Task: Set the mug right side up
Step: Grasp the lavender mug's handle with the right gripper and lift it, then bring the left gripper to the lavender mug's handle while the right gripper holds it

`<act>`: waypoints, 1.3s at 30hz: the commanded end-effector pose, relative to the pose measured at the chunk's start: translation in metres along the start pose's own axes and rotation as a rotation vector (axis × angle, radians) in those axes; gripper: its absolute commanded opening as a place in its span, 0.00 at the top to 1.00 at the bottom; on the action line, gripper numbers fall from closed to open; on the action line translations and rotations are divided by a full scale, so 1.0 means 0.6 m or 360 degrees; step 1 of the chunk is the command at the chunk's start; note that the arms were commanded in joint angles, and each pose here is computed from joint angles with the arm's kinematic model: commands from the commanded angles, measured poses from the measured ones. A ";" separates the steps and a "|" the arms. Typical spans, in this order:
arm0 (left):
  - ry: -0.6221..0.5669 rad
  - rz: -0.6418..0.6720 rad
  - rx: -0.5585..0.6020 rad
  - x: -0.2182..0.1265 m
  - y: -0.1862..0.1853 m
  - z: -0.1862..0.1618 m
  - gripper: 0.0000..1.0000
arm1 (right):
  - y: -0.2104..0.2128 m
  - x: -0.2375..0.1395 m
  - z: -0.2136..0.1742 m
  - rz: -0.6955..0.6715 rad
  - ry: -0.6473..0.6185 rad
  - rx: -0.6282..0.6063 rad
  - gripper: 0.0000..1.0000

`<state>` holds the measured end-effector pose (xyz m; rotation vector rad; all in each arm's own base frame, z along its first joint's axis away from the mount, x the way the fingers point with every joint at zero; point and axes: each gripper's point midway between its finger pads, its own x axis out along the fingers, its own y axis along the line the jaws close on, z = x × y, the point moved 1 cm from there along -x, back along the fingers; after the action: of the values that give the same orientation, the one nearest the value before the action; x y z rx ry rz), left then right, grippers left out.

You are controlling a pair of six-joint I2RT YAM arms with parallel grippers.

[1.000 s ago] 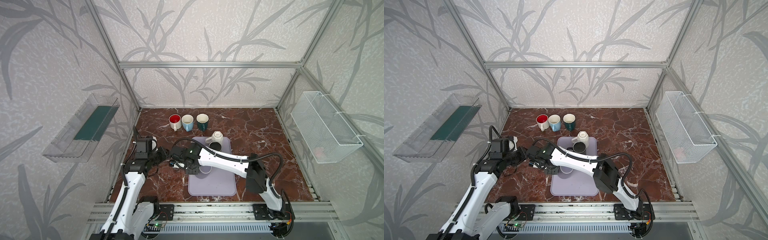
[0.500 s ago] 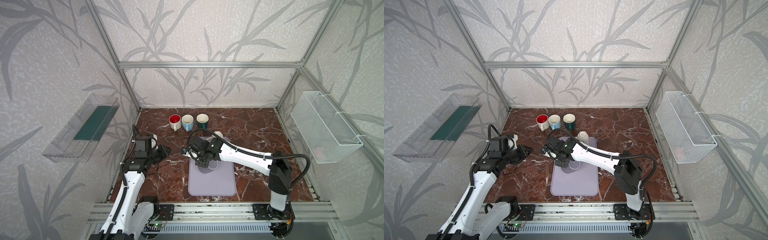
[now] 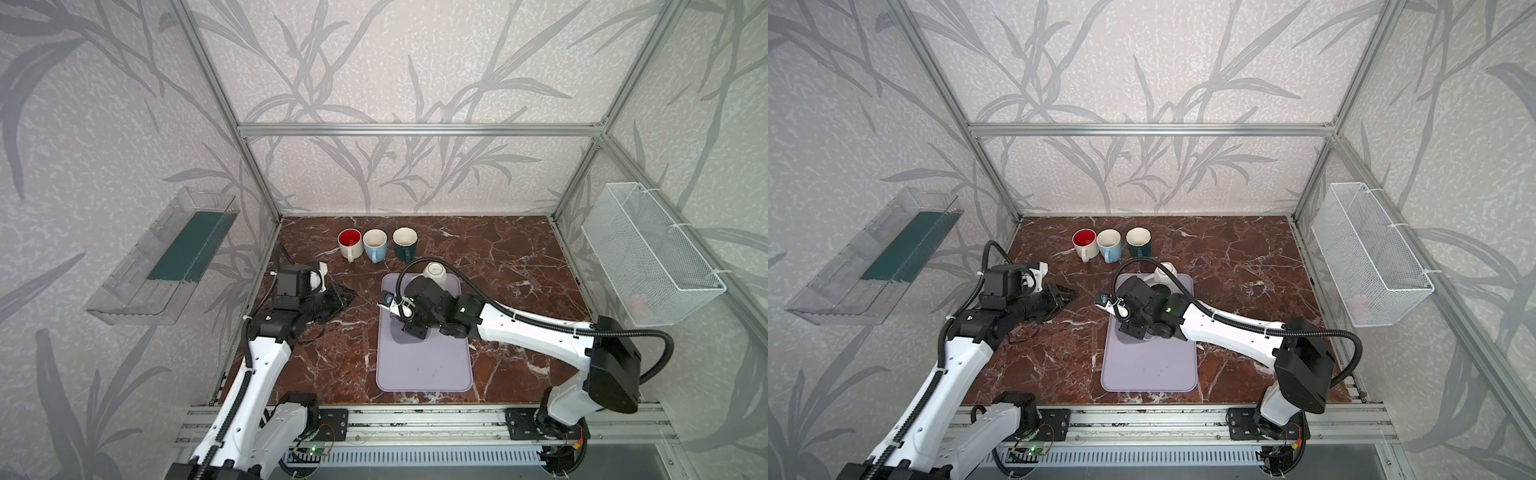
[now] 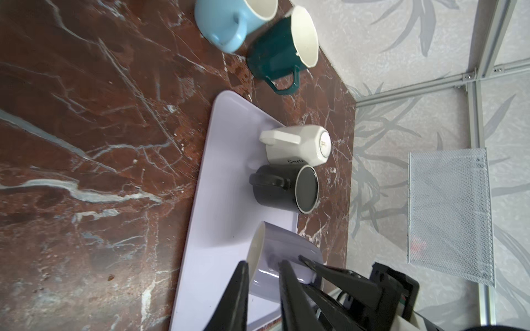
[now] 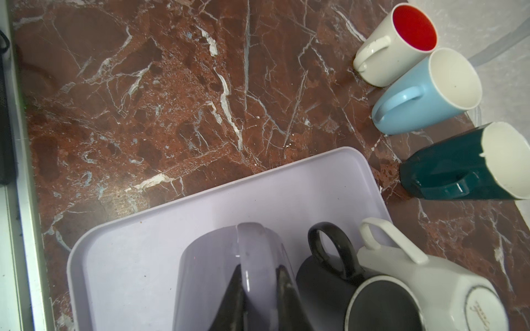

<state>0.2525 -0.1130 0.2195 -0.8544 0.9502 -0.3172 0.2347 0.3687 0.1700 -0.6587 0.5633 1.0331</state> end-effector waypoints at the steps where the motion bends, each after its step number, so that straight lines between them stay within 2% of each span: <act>1: 0.0138 -0.0037 -0.0075 0.004 -0.020 -0.030 0.77 | -0.034 -0.043 0.081 -0.0111 -0.0407 -0.0035 1.00; 5: 0.0251 -0.0060 -0.0156 0.015 -0.026 -0.063 0.77 | -0.032 -0.050 0.088 -0.0153 -0.0570 -0.0126 1.00; 8: 0.0295 -0.0073 -0.0236 0.011 -0.026 -0.080 0.76 | -0.025 -0.049 0.089 -0.0126 -0.0593 -0.0189 1.00; 16: 0.0345 -0.0126 -0.0606 0.029 0.003 -0.121 0.72 | -0.010 -0.058 0.094 -0.0128 -0.0768 -0.0329 1.00; 26: 0.0305 -0.0273 -0.0908 0.042 -0.007 -0.110 0.68 | 0.000 -0.046 0.082 -0.0183 -0.0749 -0.0455 1.00; 29: 0.0310 -0.0298 -0.0982 0.049 -0.006 -0.109 0.66 | 0.030 -0.041 0.085 -0.0145 -0.0755 -0.0510 1.00; 39: 0.0329 -0.0283 -0.1063 0.057 -0.003 -0.111 0.63 | 0.049 -0.028 0.083 -0.0145 -0.0724 -0.0586 1.00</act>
<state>0.2184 -0.1617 0.1732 -1.4905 1.1820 -0.2194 0.2023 0.3971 0.1822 -0.7641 0.0553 1.2034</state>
